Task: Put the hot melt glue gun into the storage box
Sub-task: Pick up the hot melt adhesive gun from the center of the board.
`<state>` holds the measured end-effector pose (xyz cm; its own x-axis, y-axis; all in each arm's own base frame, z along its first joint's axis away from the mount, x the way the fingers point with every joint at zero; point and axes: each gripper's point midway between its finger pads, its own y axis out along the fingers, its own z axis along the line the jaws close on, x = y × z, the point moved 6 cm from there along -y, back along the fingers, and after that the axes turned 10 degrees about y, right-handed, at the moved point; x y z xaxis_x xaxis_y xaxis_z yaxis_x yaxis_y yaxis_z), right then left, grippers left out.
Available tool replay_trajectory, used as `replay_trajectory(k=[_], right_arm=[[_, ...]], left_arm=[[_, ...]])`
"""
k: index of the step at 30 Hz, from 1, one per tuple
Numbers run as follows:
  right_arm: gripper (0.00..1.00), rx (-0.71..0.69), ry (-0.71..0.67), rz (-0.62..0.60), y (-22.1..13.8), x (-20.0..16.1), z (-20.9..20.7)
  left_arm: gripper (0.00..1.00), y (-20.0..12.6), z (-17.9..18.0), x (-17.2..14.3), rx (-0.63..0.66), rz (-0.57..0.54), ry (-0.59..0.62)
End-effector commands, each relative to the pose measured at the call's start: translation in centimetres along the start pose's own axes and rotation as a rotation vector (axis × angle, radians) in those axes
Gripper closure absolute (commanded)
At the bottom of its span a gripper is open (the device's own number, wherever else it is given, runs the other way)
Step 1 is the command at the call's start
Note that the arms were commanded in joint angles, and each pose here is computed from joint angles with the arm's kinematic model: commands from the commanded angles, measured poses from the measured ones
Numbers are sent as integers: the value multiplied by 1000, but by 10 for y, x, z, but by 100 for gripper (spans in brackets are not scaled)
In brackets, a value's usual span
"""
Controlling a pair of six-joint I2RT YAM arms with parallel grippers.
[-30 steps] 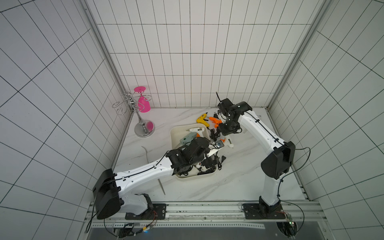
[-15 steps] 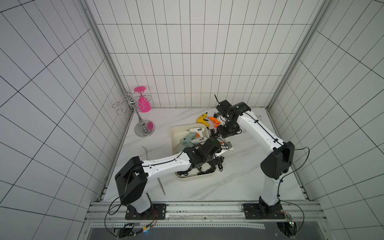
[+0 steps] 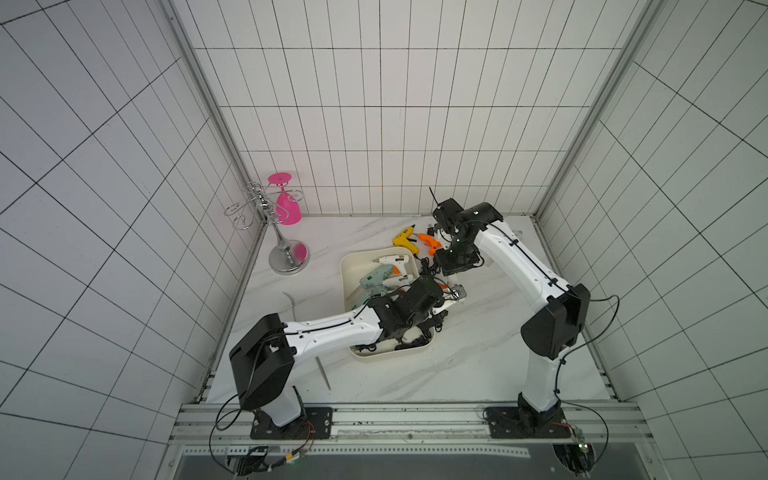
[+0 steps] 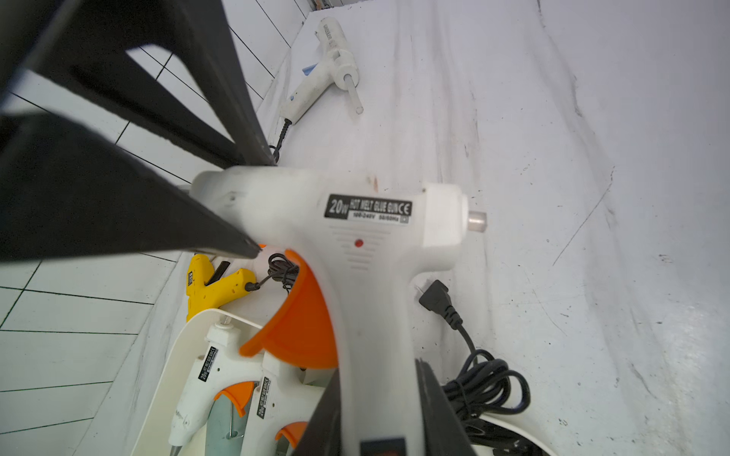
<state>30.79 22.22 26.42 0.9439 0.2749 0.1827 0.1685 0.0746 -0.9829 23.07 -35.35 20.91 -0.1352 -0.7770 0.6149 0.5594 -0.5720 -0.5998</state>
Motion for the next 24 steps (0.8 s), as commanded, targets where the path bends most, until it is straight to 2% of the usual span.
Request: replay_trajectory(k=[1,4,8,12,15,16,17,18,24], right_arm=[[100,66,-4,-79,-29,4,10],[94,86,-8,-121,-42,6,9],[62,179,53,-213,-62,15,-9],[51,312,179,-353,-90,26,-44],[43,359,246,-454,-108,30,-68],[37,372,262,-476,-111,31,-74],[34,389,283,-501,-114,33,-80],[24,407,296,-521,-117,34,-84],[21,348,394,-530,-100,39,-111]], left_arm=[[82,-11,-1,8,-28,-42,21],[87,-24,5,16,-28,-73,21],[87,-49,12,28,-52,-145,22],[88,-73,18,31,-49,-182,13],[88,-88,22,31,-39,-196,-10],[88,-92,22,30,-38,-203,-17],[88,-96,21,29,-46,-210,-20],[88,-100,20,28,-49,-221,-23],[88,-107,26,19,11,-212,-85]])
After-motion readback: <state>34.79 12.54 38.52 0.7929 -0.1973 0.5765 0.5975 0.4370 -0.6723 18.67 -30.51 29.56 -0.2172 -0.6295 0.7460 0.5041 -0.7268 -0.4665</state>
